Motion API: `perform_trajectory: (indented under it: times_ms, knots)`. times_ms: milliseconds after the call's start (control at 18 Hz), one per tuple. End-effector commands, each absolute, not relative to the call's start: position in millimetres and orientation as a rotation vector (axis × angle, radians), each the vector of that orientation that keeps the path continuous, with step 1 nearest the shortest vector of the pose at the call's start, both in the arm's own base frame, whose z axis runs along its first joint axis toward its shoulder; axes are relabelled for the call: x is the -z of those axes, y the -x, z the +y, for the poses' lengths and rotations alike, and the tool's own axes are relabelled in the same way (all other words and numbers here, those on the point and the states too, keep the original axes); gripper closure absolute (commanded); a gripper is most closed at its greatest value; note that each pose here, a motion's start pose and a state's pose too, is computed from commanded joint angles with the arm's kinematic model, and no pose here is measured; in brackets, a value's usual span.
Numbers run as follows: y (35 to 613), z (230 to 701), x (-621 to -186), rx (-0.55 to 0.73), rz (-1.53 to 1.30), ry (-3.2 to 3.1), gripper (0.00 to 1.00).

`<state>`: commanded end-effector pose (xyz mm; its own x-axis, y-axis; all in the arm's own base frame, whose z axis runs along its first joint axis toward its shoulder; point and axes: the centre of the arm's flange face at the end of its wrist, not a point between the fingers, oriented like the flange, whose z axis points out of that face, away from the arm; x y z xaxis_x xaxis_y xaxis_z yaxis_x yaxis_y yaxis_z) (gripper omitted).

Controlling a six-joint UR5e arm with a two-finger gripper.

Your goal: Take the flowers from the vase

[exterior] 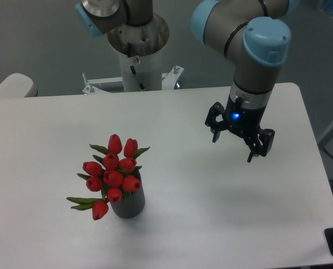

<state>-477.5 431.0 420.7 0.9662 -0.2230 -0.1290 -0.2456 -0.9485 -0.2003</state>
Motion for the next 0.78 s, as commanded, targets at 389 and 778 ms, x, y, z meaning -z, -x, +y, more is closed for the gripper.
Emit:
perform_trajectory:
  times_ms: [389, 778]
  knots:
    - [476.2, 428.6, -419.6, -0.139, 0.338, 2.901, 0.0]
    - [460.9, 442.5, -424.4, -0.091, 0.155, 2.868, 0.0]
